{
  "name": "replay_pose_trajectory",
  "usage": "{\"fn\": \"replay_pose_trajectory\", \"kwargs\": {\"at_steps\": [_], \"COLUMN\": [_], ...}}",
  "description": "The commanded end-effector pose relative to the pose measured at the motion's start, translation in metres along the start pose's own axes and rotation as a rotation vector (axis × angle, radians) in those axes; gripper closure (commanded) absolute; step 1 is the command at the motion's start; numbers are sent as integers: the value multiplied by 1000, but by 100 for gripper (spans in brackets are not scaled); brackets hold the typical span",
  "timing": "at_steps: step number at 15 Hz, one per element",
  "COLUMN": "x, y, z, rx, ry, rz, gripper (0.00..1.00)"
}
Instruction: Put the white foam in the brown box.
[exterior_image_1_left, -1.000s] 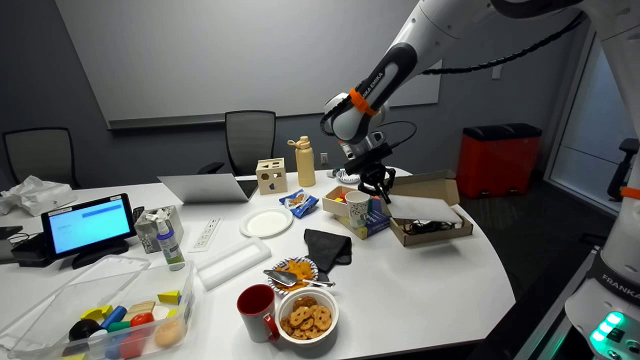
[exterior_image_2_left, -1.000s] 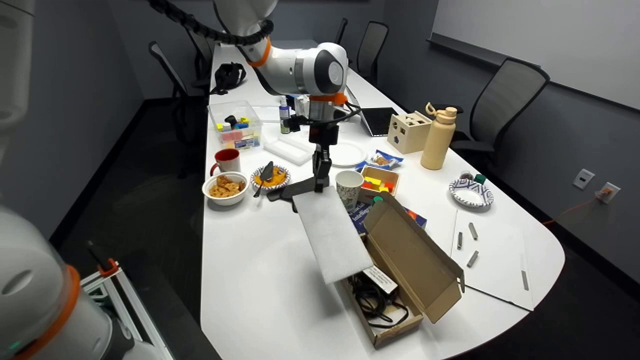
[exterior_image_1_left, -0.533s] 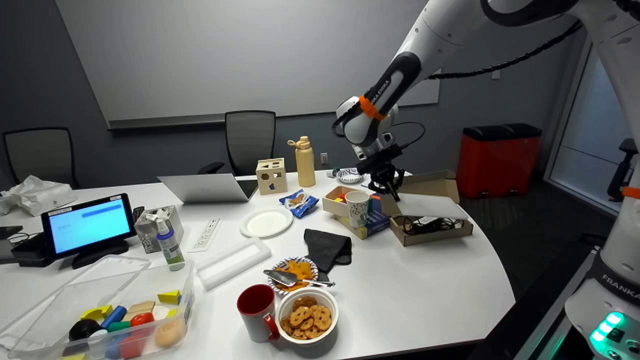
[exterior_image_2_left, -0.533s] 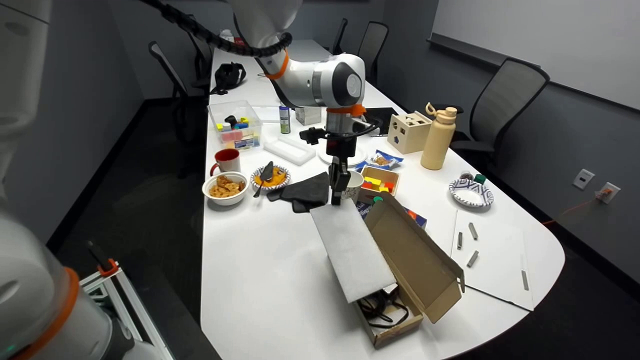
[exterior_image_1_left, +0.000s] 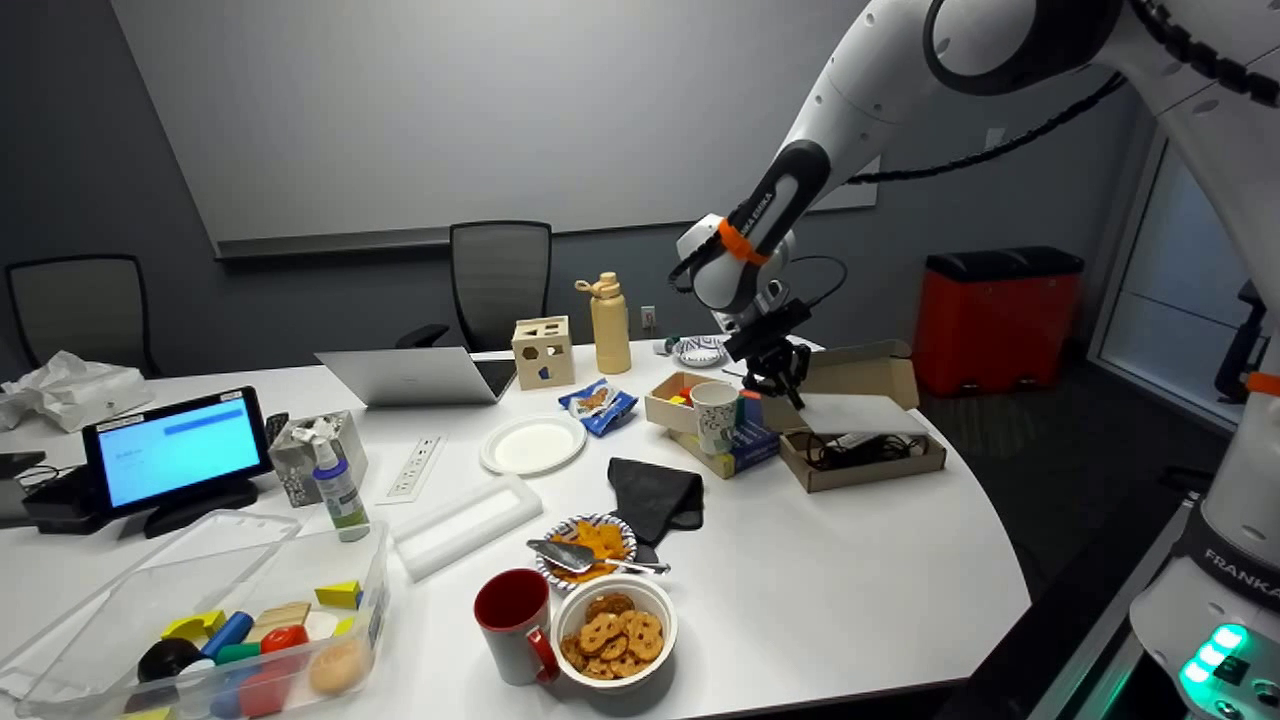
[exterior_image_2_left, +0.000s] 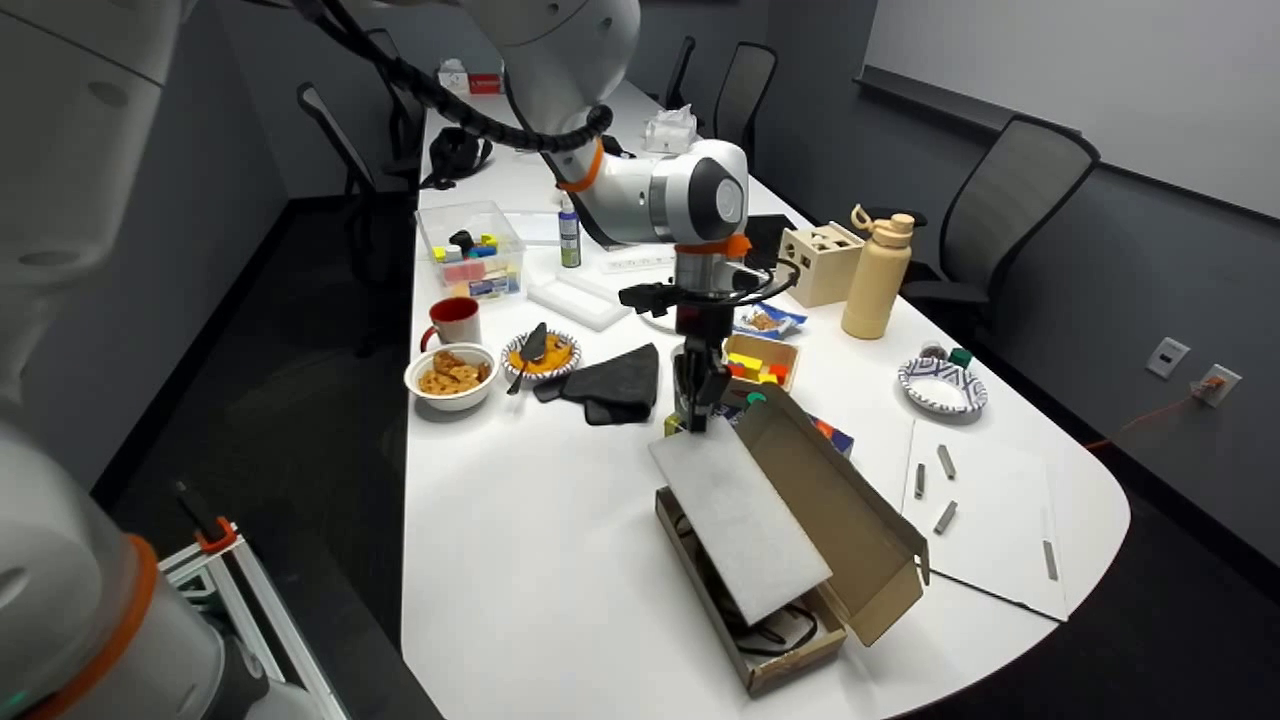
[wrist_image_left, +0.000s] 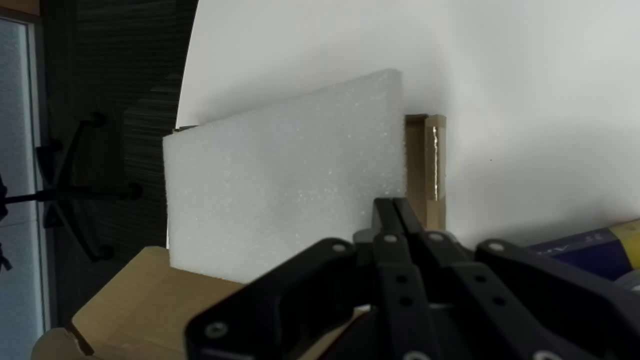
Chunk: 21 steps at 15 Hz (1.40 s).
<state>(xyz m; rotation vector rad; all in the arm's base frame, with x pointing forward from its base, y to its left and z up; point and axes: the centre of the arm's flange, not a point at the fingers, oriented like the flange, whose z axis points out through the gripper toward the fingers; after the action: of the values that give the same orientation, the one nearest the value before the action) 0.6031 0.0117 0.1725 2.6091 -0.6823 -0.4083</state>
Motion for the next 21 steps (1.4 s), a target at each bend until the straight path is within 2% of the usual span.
{"fn": "replay_pose_trajectory", "kwargs": {"at_steps": [1,9,16,21], "x": [22,23,35,46], "y": [-6,-13,2,1], "z": [6,34,47,49], "rx": [-16,-24,-3,-10], "ry": [8,-45,-85,-63], "rz": [-40,-26,107,161], "gripper": [99,99,99,99]}}
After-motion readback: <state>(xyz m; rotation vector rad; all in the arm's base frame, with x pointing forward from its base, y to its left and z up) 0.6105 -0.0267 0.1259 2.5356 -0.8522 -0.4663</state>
